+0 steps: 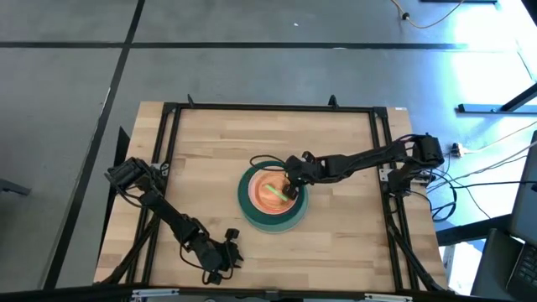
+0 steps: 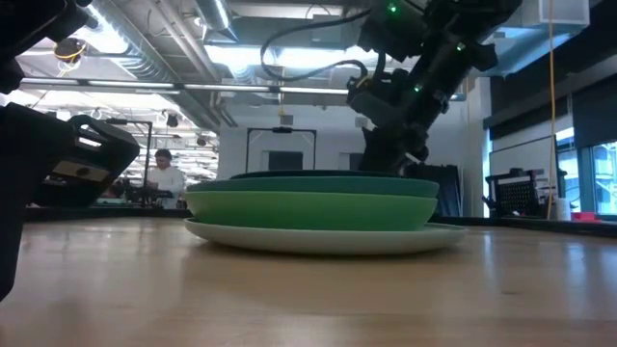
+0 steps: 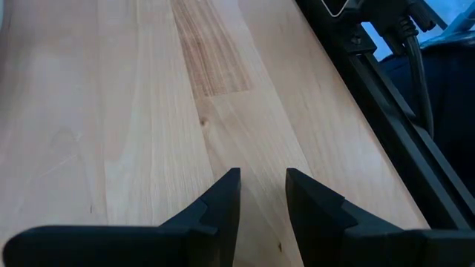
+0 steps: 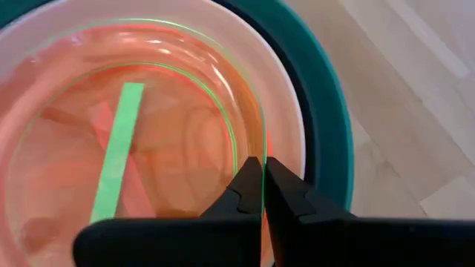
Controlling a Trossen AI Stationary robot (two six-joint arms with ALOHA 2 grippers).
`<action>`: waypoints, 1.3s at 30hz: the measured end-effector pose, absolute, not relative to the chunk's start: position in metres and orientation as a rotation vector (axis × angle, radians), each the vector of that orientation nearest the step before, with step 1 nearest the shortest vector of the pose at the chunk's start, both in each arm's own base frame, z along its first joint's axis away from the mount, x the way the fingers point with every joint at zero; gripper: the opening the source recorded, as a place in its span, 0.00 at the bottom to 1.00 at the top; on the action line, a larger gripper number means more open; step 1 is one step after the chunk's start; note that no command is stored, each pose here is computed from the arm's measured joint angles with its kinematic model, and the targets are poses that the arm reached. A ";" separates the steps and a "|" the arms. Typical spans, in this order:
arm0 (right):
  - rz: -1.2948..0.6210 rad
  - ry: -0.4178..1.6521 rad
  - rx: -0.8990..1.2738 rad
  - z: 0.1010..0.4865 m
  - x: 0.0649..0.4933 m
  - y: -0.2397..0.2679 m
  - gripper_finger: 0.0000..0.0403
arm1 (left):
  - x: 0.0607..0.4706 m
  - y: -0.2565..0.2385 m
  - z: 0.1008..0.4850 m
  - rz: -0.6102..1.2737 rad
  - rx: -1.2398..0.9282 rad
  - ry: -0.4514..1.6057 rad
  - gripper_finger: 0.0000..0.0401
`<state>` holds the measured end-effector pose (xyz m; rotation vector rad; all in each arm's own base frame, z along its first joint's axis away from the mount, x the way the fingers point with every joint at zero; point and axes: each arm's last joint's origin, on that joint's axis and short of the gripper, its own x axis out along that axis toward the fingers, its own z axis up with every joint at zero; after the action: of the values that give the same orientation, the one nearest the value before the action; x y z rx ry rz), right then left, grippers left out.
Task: Stack plastic plates
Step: Stack the green bowl on the light pink plate, then return to Home Position
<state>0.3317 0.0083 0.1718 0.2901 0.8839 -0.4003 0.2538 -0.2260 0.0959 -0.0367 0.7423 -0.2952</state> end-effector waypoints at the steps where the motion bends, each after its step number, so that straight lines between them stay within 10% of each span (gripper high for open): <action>1: -0.401 0.884 0.290 0.172 0.332 0.008 0.00 | 0.254 -0.226 0.096 -0.295 -0.037 0.742 0.26; 24: -0.338 0.808 0.271 0.189 0.334 0.009 0.26 | 0.250 -0.223 0.101 -0.288 -0.012 0.785 0.26; 39: -0.307 0.736 0.083 0.245 0.291 0.052 0.26 | 0.219 -0.175 0.203 -0.129 0.198 0.586 0.26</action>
<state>0.2914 0.0524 0.2452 0.0831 0.7357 -0.3074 0.2194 -0.1751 0.2026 0.1981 0.5864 -0.1293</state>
